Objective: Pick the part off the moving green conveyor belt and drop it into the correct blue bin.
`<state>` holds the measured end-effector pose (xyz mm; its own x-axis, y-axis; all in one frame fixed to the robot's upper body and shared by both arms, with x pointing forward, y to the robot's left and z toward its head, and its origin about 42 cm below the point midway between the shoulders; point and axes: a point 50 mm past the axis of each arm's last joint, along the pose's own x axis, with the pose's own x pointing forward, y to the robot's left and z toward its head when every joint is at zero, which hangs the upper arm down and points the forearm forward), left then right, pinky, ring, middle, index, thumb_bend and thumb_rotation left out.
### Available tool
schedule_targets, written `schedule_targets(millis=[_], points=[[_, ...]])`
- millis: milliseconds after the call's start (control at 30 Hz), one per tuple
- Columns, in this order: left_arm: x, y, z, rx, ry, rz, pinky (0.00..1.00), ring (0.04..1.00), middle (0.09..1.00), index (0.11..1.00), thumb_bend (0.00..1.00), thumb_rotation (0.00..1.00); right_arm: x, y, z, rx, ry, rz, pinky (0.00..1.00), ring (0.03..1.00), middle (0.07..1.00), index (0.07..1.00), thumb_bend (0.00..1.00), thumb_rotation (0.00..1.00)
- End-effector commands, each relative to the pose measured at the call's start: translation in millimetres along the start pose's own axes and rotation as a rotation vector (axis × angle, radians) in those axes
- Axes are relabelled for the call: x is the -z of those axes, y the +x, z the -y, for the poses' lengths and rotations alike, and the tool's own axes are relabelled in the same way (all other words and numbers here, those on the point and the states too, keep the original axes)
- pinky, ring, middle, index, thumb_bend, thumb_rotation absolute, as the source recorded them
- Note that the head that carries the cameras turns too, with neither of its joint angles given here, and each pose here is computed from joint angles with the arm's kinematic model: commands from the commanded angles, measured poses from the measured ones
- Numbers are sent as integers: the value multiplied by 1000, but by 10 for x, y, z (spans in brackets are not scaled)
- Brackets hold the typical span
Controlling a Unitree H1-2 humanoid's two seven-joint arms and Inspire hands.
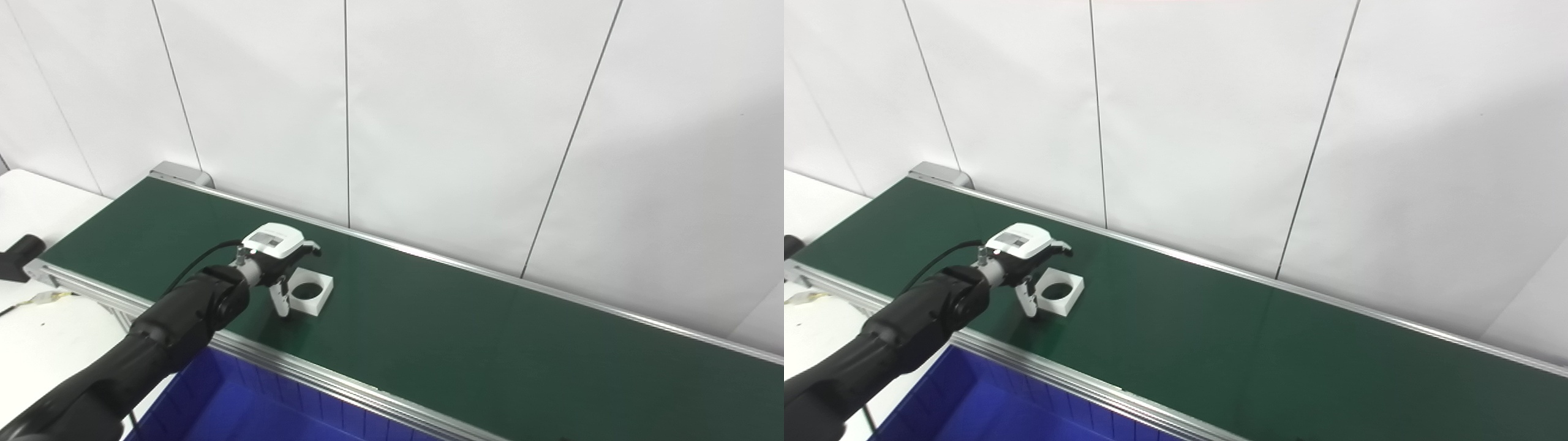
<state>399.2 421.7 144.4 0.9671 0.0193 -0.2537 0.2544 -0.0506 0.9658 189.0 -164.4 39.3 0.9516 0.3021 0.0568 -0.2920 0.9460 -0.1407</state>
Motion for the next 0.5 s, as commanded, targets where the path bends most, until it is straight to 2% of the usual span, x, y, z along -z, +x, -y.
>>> schedule_targets(millis=[0, 100, 167, 300, 467], points=[[67, 85, -166, -44, 43, -28, 712, 813, 864, 846, 935, 0, -116, 46, -11, 9, 12, 91, 761, 848, 888, 974, 437, 692], [35, 139, -72, -18, 36, -41, 676, 823, 860, 845, 915, 0, -123, 52, -11, 9, 13, 90, 758, 847, 888, 975, 448, 694], [15, 183, 5, -1, 38, -47, 638, 794, 847, 836, 915, 0, -124, 51, -11, 8, 13, 90, 757, 847, 888, 976, 448, 695], [-40, 243, 129, 30, 33, -43, 698, 811, 855, 824, 908, 19, -132, 42, -18, 11, 15, 90, 760, 849, 890, 981, 447, 695], [-124, 267, 268, 69, 20, 3, 707, 778, 825, 782, 874, 9, -136, 29, -21, 14, 16, 94, 760, 848, 891, 984, 457, 694]])
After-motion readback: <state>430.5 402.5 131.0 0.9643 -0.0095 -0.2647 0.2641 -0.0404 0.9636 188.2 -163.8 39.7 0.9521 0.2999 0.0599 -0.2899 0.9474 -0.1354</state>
